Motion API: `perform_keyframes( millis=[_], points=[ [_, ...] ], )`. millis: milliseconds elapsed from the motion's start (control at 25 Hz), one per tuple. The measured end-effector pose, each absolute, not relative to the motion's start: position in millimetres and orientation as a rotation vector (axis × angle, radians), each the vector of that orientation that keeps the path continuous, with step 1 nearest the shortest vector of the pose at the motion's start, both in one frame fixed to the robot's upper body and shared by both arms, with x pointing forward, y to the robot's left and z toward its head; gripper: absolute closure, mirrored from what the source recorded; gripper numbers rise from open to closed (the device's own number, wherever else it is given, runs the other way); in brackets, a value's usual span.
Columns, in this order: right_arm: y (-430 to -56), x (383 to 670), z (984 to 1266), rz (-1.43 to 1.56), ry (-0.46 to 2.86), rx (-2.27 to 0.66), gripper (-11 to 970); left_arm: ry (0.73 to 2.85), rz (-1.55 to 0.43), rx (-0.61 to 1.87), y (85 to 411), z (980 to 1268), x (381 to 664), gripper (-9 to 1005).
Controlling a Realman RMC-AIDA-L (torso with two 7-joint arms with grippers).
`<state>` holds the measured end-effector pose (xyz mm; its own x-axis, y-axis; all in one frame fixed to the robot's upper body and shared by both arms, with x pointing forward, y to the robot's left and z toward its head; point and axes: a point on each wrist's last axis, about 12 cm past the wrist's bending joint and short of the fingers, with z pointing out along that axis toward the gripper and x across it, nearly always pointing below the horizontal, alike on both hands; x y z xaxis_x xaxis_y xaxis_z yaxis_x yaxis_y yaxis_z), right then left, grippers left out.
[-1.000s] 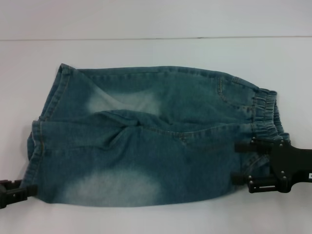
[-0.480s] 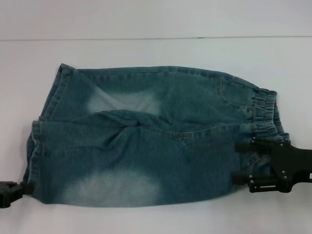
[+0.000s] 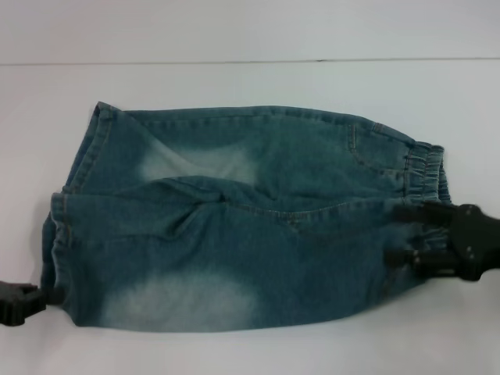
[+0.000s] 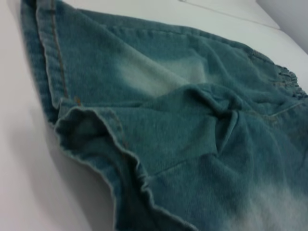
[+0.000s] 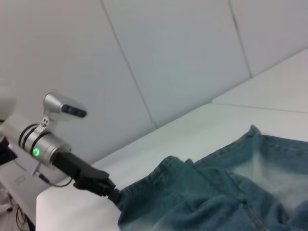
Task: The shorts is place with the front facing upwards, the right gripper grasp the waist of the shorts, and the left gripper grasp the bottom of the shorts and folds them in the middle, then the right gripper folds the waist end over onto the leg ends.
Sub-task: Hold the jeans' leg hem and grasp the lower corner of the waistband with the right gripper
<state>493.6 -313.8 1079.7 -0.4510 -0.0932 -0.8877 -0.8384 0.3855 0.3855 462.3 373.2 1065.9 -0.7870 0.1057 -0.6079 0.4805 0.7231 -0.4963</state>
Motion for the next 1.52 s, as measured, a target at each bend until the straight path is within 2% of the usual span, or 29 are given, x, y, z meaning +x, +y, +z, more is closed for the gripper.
perform_keyframes(
  millis=[320, 560, 880, 1520],
  points=[
    [-341, 538, 1132, 1.212, 2.157, -0.572, 46, 2.352, -0.932, 0.377, 370, 1080, 480, 995],
    [-345, 546, 1155, 1.008, 2.344, -0.834, 53, 2.340, -0.932, 0.331, 370, 1085, 486, 995],
    [-341, 547, 1156, 0.863, 2.488, -1.042, 63, 2.297, -0.937, 0.315, 370, 1091, 491, 996],
    [-327, 559, 1147, 0.729, 2.518, -1.138, 83, 2.292, -0.931, 0.315, 369, 1089, 491, 996]
  ],
)
